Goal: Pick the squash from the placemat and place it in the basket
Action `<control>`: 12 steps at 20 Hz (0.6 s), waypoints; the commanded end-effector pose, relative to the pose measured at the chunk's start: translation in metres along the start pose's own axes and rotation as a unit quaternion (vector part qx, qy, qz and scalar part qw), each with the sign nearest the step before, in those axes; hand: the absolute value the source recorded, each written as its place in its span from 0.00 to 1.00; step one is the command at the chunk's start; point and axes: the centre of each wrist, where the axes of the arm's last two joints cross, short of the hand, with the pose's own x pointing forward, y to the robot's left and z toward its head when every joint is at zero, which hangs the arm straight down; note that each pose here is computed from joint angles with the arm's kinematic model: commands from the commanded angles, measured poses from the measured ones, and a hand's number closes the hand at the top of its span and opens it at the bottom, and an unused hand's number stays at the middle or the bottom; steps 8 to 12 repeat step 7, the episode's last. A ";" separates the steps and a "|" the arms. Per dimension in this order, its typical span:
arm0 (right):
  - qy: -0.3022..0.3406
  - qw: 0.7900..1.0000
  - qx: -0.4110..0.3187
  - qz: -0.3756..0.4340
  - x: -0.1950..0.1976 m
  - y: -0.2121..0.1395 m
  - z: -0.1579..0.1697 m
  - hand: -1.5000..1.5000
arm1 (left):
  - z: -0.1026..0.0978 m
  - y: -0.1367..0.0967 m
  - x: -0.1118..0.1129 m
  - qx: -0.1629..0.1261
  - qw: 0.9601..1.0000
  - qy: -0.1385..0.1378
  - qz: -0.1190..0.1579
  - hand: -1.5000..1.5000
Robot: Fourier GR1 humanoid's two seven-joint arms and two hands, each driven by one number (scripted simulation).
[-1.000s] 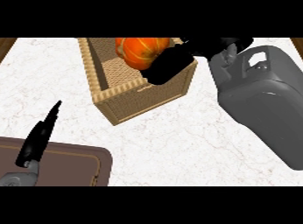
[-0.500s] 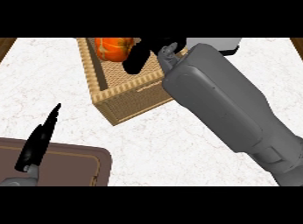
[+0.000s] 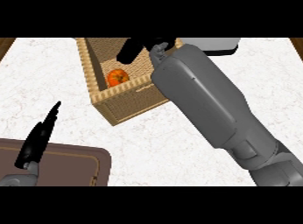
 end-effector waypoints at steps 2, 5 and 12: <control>0.045 0.995 -0.054 -0.072 -0.008 -0.007 -0.007 0.00 | 0.004 0.017 0.002 0.000 1.000 0.001 0.002 0.50; 0.094 0.987 -0.086 -0.103 -0.043 -0.033 -0.013 0.00 | 0.003 -0.011 -0.007 0.003 1.000 0.011 0.000 0.50; 0.128 0.980 -0.102 -0.116 -0.059 -0.040 -0.014 0.00 | 0.018 0.002 -0.023 0.002 1.000 0.006 0.008 0.50</control>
